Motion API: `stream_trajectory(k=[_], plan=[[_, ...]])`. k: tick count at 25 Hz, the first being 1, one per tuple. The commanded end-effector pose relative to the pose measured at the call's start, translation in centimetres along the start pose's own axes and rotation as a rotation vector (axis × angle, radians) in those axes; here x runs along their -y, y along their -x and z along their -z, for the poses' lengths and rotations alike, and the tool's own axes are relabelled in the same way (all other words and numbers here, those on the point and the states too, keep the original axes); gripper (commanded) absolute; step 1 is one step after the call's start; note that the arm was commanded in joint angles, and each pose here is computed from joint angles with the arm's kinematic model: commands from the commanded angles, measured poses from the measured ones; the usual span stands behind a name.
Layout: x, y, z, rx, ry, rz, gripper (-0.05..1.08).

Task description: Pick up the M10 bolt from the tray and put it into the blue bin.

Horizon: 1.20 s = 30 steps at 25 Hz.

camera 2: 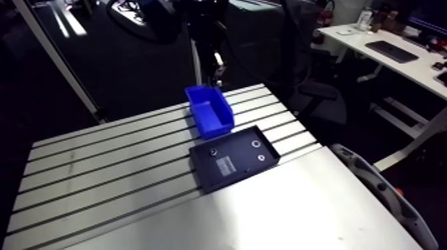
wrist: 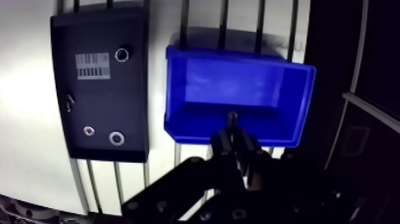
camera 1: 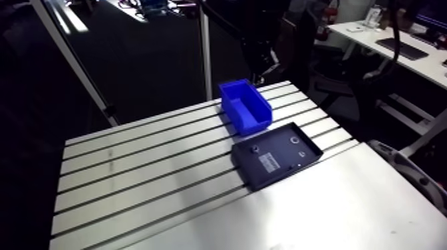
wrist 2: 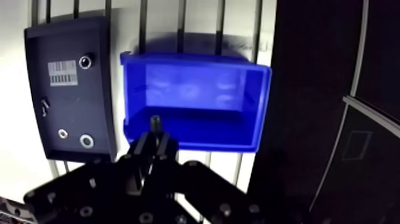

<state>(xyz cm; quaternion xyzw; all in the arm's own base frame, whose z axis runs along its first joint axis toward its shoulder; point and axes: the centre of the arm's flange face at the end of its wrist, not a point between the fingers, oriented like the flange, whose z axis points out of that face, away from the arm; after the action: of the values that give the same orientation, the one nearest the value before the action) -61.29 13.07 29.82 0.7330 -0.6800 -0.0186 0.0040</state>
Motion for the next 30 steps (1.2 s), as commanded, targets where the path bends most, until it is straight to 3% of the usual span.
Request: stream_trajectory(k=[1, 7, 10, 12, 14, 20, 30], plan=[[-1.0, -0.1, -1.5, -0.006, -0.013, 0.001, 1.07], [-1.7, -0.3, -2.5, -0.007, -0.014, 0.007, 1.07], [-2.0, -0.6, -3.8, -0.014, -0.031, 0.000, 1.07], [-2.1, -0.6, -4.3, -0.012, -0.030, 0.000, 1.07], [-2.2, -0.7, -5.0, -0.015, -0.040, 0.002, 1.06], [-2.6, -0.5, -6.5, -0.015, -0.042, 0.000, 1.06], [-2.8, -0.4, -9.3, -0.031, -0.077, -0.020, 1.06]])
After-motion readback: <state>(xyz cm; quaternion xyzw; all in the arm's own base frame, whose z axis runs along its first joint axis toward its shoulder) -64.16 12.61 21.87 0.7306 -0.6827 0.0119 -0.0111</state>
